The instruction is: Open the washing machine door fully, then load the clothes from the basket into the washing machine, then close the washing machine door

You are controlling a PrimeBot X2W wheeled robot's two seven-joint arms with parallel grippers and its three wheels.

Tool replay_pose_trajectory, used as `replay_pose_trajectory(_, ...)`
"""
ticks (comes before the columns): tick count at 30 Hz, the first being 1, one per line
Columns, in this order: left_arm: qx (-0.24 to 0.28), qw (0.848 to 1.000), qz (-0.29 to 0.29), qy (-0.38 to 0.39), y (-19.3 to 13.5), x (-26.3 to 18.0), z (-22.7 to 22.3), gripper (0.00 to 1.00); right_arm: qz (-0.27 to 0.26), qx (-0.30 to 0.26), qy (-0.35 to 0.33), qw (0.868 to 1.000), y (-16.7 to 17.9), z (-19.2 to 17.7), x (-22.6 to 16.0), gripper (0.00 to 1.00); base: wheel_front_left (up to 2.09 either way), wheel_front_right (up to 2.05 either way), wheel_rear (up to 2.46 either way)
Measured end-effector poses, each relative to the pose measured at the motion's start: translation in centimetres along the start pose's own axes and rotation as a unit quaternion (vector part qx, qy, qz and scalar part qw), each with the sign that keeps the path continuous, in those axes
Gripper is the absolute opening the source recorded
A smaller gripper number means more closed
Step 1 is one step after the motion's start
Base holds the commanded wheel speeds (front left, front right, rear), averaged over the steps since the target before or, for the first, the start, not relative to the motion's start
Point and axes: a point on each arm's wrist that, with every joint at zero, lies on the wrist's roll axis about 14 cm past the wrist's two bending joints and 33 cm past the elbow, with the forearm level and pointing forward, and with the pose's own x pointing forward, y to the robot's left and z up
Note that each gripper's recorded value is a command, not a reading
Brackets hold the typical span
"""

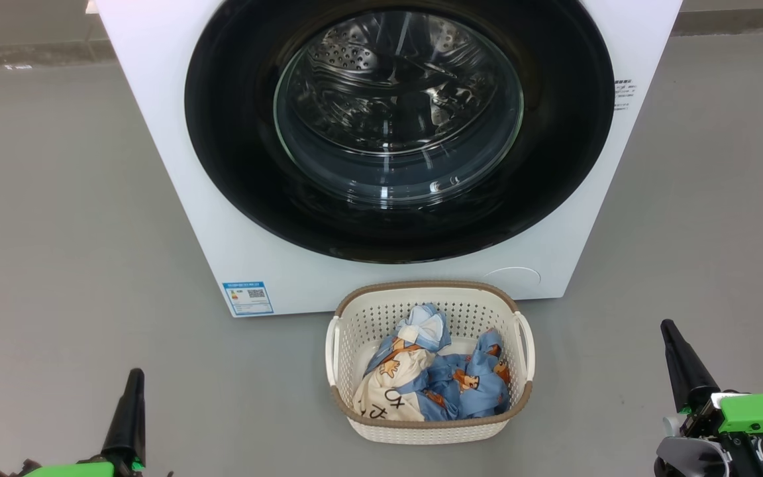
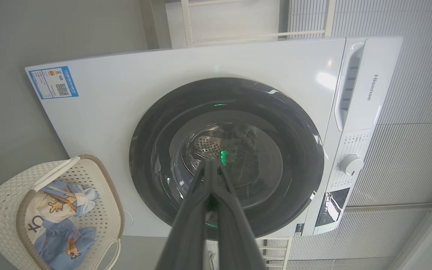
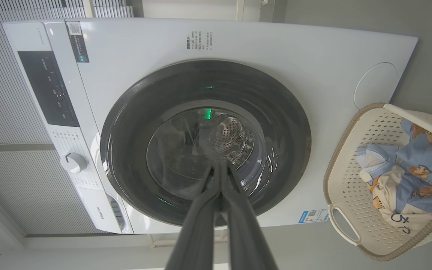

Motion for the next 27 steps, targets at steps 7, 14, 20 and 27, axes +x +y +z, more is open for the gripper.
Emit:
replay_pose_trajectory(7,-0.009,0.999,0.041,0.0,2.8,-1.1,-0.4,1.0,-0.047,0.011,-0.001,0.999,-3.2,-0.4,-1.3,1.0,0.0,0.0,0.0)
replay_pose_trajectory(14,-0.013,0.998,0.055,-0.003,3.7,-1.7,-0.6,1.0,-0.063,0.015,-0.003,0.998,-4.3,-0.6,-1.9,1.0,0.0,0.0,0.0)
replay_pose_trajectory(20,0.0,0.999,0.05,-0.005,3.4,-1.6,-0.6,1.0,-0.061,0.007,-0.003,0.998,-4.1,-0.7,-1.8,1.0,0.0,0.0,0.0)
replay_pose_trajectory(27,0.026,0.999,0.046,-0.008,3.1,-1.6,-0.6,1.0,-0.06,-0.015,-0.004,0.998,-3.9,-0.7,-1.7,1.0,0.0,0.0,0.0)
